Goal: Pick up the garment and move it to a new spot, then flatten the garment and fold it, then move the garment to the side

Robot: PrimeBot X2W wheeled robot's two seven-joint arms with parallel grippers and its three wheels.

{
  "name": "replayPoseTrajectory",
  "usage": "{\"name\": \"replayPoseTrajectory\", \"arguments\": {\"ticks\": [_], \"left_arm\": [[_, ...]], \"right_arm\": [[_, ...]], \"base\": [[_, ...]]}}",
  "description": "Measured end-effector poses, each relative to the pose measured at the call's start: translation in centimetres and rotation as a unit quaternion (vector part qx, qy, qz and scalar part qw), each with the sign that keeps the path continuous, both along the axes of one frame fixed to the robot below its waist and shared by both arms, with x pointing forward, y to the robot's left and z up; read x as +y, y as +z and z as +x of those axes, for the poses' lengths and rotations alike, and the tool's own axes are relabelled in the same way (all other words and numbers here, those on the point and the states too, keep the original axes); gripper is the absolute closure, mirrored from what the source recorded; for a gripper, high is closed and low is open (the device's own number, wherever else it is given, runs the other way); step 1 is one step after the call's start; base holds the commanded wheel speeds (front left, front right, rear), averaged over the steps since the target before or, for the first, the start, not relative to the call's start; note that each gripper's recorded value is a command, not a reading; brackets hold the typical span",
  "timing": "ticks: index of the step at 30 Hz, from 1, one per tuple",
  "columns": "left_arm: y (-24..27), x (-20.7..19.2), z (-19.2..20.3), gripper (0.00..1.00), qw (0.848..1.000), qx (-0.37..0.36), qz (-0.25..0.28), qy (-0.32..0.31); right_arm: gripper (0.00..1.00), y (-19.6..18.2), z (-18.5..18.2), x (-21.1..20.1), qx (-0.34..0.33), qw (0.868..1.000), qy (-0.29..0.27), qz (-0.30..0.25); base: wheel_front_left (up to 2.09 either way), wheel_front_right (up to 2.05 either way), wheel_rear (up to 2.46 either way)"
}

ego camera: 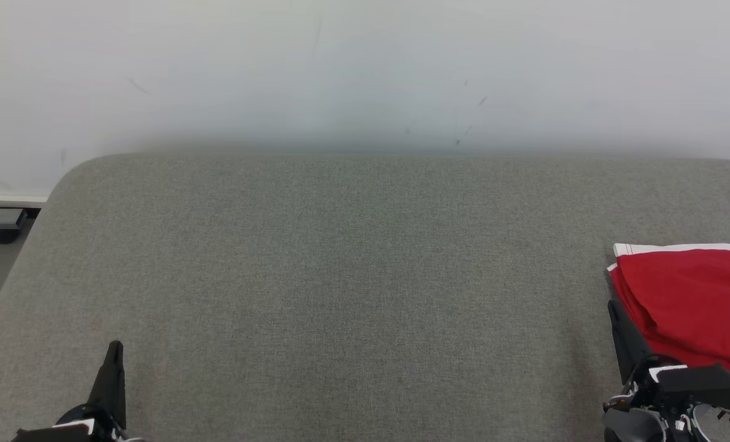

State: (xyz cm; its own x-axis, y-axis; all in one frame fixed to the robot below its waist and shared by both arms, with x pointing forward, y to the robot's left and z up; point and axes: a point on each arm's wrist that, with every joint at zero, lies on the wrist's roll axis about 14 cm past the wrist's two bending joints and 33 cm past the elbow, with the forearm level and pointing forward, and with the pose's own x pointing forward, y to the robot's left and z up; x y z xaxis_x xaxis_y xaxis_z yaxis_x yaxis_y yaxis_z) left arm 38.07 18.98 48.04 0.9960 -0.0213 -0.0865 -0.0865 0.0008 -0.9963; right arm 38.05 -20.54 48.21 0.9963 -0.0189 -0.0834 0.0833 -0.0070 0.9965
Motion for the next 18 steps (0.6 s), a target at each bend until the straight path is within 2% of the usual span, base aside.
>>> {"name": "replayPoseTrajectory", "arguments": {"ticks": [18], "left_arm": [[0.0, 0.0, 0.0, 1.0, 1.0, 0.0, 0.0, 0.0]], "right_arm": [[1.0, 0.01, 0.0, 0.0, 0.0, 1.0, 0.0, 0.0]], "base": [[0.0, 0.0, 0.0]]}}
